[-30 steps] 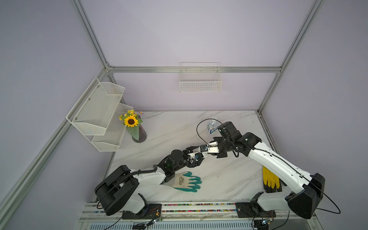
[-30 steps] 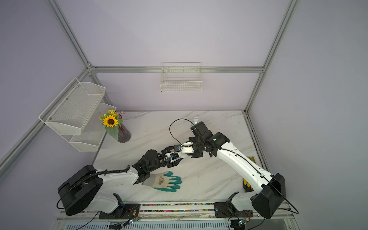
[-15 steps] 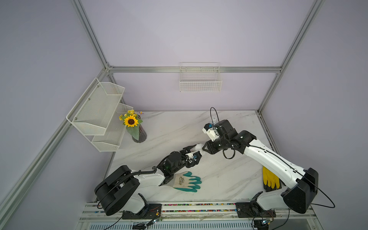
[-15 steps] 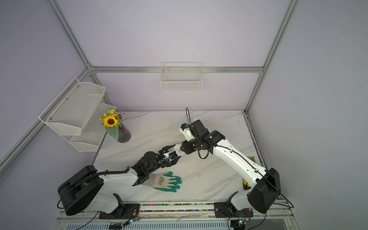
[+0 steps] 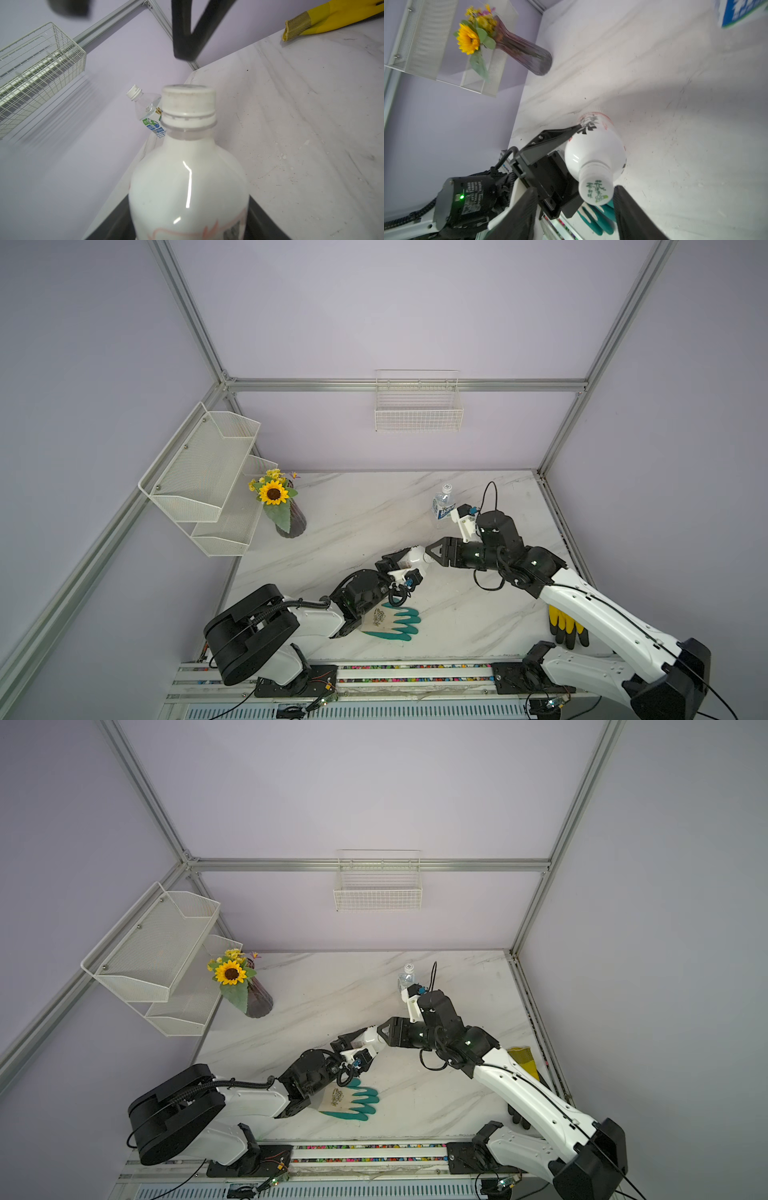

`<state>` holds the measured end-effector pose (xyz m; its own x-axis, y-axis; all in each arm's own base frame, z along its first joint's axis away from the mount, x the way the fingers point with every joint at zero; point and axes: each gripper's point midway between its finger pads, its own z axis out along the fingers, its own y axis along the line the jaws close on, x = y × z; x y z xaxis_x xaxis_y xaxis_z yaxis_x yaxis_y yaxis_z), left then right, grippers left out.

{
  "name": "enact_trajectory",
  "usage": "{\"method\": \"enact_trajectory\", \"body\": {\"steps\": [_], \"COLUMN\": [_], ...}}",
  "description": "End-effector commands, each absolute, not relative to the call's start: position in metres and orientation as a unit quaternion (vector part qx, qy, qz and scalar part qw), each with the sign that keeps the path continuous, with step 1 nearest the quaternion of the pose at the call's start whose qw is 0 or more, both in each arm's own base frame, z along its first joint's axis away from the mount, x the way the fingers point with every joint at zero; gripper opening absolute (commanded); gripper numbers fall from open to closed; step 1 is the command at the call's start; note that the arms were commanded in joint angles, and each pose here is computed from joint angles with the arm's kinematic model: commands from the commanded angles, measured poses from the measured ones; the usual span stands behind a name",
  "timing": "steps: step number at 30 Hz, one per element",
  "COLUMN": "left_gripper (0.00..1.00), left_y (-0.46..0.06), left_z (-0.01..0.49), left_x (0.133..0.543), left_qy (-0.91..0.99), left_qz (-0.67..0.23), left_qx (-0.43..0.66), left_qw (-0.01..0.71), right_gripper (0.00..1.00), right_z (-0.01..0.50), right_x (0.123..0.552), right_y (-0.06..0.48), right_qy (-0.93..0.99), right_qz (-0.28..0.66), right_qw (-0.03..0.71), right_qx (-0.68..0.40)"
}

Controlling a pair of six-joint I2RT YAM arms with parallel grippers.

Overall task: Screw on the bottle caps
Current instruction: Screw the bottle cap onto the plastic bottle.

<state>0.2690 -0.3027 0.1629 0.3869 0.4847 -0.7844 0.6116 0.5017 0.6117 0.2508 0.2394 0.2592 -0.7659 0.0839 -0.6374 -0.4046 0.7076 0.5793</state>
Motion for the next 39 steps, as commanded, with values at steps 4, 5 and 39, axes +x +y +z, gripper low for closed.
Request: {"method": "enact_trajectory", "body": {"steps": [4,5,39], "left_gripper": [0.68,0.68,0.68], "left_y": [-0.311,-0.311,-0.316], "left_z": [0.177,0.177,0.177], "left_x": [0.268,0.267,0.262], "left_qy": [0.542,0.541,0.538], "left_qz": [-0.090,-0.098,-0.139], "left_qx": [0.495,0.499,0.510], "left_qw": [0.673,0.670,0.657], "right_gripper": [0.66,0.65,0.22], "right_z": [0.276,0.270,0.209], "right_x": [0.229,0.228,0.245], "right_y": [0.220,0.221,0.253], "right_qy": [0.738,0.718,0.596], "right_qz": [0.185,0.160,0.085], "right_qw": [0.468,0.460,0.322], "right_qx": [-0.449,-0.497,-0.731]}}
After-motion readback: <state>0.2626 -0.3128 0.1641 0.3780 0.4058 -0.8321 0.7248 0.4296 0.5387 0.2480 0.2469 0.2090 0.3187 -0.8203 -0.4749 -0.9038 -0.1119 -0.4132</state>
